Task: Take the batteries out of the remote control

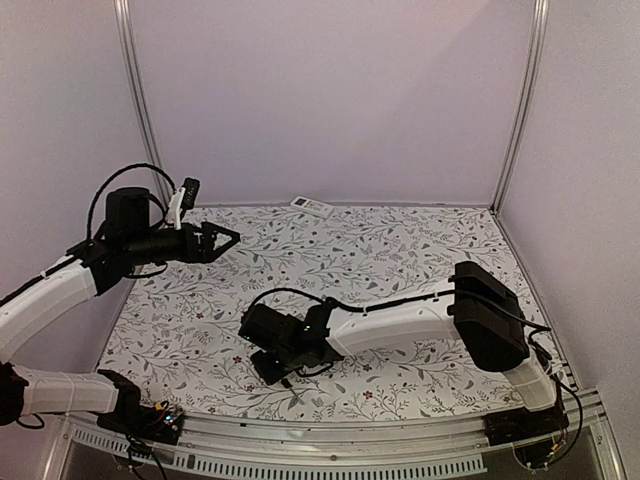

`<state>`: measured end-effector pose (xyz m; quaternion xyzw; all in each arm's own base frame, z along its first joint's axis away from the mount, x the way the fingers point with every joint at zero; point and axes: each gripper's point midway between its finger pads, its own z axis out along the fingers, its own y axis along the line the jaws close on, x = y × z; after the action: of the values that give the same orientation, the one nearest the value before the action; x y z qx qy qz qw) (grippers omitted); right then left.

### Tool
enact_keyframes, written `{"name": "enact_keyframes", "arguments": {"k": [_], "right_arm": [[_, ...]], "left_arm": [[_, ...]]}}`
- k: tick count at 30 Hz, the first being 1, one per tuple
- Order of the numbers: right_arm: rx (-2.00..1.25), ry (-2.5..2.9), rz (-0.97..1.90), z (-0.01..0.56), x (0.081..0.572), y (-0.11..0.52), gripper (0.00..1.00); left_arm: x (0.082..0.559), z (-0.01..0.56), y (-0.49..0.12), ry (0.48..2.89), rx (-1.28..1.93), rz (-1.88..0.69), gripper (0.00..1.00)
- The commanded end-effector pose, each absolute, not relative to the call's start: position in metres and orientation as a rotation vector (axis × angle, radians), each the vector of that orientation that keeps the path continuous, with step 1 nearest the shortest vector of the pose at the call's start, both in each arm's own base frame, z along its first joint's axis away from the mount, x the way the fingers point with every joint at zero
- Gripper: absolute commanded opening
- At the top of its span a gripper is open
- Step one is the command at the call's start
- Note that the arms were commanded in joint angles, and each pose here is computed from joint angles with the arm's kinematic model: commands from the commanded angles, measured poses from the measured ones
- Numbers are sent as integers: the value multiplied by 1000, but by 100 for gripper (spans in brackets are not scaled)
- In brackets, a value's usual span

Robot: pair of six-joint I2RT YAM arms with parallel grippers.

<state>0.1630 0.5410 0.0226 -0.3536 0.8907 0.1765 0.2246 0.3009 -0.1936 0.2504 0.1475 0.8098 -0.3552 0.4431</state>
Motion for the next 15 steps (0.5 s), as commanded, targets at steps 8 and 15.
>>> {"name": "enact_keyframes", "arguments": {"k": [8,15], "right_arm": [[-910,2473,377,9,171,532,8],[-784,2388,536,72,184,538,0]], "left_arm": [[299,252,-184,1997,335,-853,100],[293,274,-180,1900,332,-844,100]]}}
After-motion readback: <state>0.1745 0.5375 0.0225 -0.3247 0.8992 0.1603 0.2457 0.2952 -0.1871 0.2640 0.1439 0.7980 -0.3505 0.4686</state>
